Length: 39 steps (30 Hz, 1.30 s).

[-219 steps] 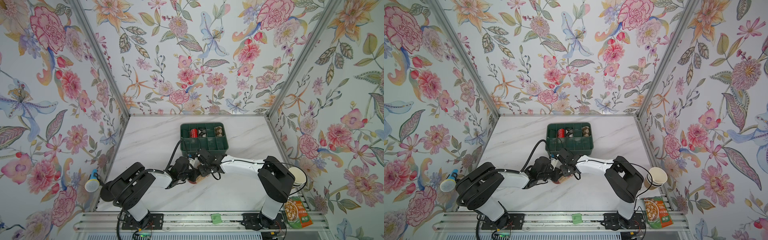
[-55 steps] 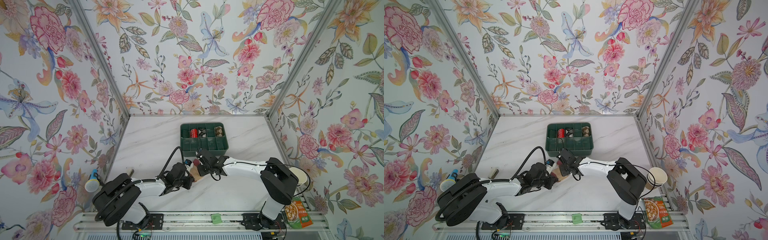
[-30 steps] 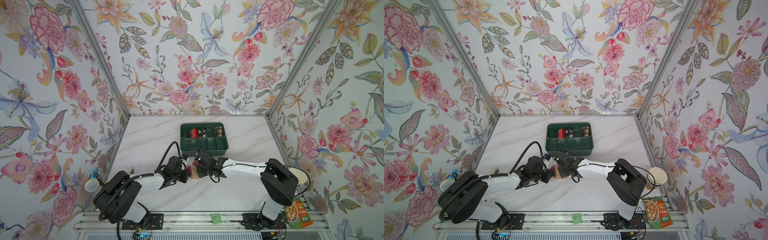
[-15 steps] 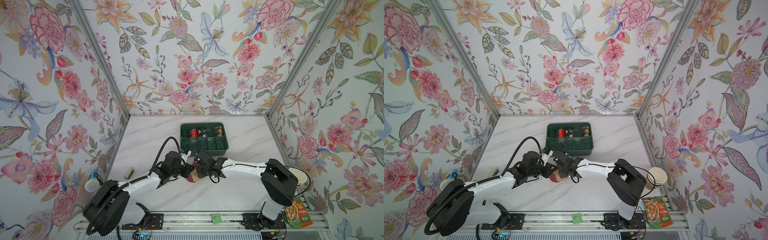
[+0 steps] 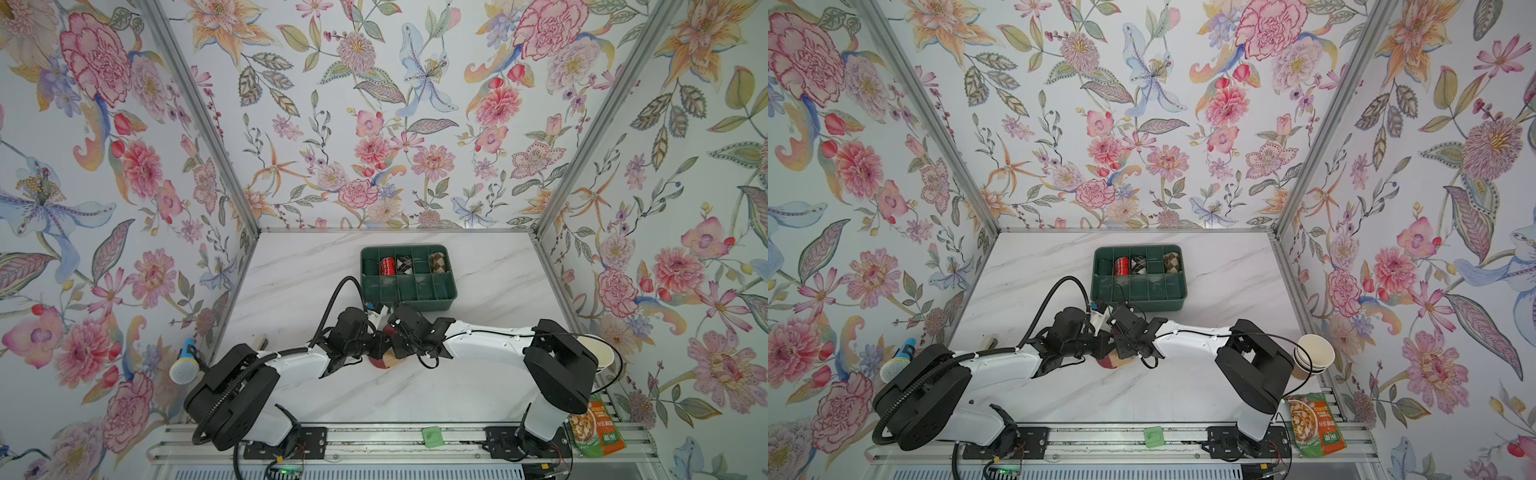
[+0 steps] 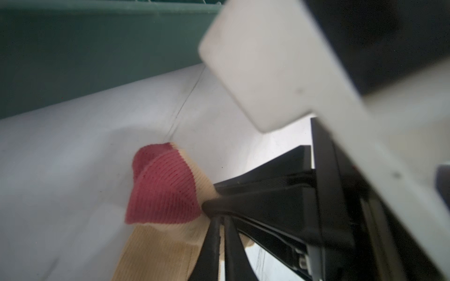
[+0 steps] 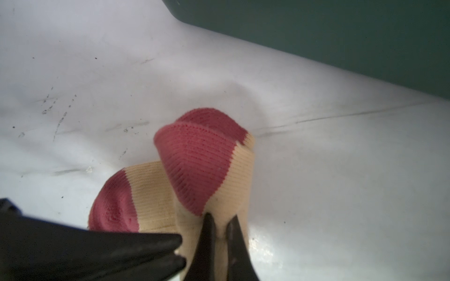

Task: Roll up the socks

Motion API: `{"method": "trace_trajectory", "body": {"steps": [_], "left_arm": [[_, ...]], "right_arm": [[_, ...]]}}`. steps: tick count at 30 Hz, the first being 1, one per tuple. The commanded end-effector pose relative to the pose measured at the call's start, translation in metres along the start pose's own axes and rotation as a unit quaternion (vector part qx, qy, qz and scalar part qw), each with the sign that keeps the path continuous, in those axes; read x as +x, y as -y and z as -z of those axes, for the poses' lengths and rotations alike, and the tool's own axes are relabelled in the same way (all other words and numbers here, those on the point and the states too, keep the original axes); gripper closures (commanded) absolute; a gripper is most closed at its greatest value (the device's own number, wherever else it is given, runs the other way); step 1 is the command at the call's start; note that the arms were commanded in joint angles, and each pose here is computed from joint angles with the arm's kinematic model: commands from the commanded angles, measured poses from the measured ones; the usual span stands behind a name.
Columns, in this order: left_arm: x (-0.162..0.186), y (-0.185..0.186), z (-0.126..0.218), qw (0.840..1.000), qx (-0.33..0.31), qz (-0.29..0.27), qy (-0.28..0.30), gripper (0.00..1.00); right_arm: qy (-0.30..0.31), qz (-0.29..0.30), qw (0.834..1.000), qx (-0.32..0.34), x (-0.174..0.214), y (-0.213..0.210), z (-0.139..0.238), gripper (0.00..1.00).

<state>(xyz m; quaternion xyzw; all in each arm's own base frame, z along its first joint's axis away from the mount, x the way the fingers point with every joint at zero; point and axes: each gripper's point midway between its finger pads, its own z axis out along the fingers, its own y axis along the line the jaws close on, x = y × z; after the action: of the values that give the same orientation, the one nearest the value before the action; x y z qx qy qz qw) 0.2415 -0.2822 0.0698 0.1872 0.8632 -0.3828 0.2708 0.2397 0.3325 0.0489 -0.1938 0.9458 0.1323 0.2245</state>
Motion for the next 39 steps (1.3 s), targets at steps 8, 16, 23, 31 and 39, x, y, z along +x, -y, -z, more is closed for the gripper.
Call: {"method": "trace_trajectory", "body": {"steps": [8, 16, 23, 31, 39], "left_arm": [[0.036, -0.01, -0.011, 0.999, -0.013, 0.005, -0.052, 0.98], [0.057, -0.031, -0.02, 0.996, -0.044, 0.008, -0.08, 0.99], [0.066, -0.042, -0.022, 0.994, -0.061, 0.006, -0.094, 0.99], [0.063, -0.047, -0.022, 0.993, -0.078, 0.0, -0.09, 0.99], [0.062, -0.051, -0.024, 0.992, -0.089, -0.004, -0.093, 0.99]], "right_arm": [[-0.029, 0.0, 1.0, 0.001, 0.019, 0.002, 0.0, 0.96], [-0.021, 0.002, 1.0, -0.009, 0.016, -0.002, 0.004, 0.82], [-0.012, 0.009, 1.0, -0.023, 0.011, -0.006, 0.01, 0.71], [0.013, 0.003, 0.998, -0.059, 0.0, -0.01, 0.025, 0.61], [0.054, -0.079, 0.986, -0.136, -0.017, 0.015, 0.049, 0.58]]}}
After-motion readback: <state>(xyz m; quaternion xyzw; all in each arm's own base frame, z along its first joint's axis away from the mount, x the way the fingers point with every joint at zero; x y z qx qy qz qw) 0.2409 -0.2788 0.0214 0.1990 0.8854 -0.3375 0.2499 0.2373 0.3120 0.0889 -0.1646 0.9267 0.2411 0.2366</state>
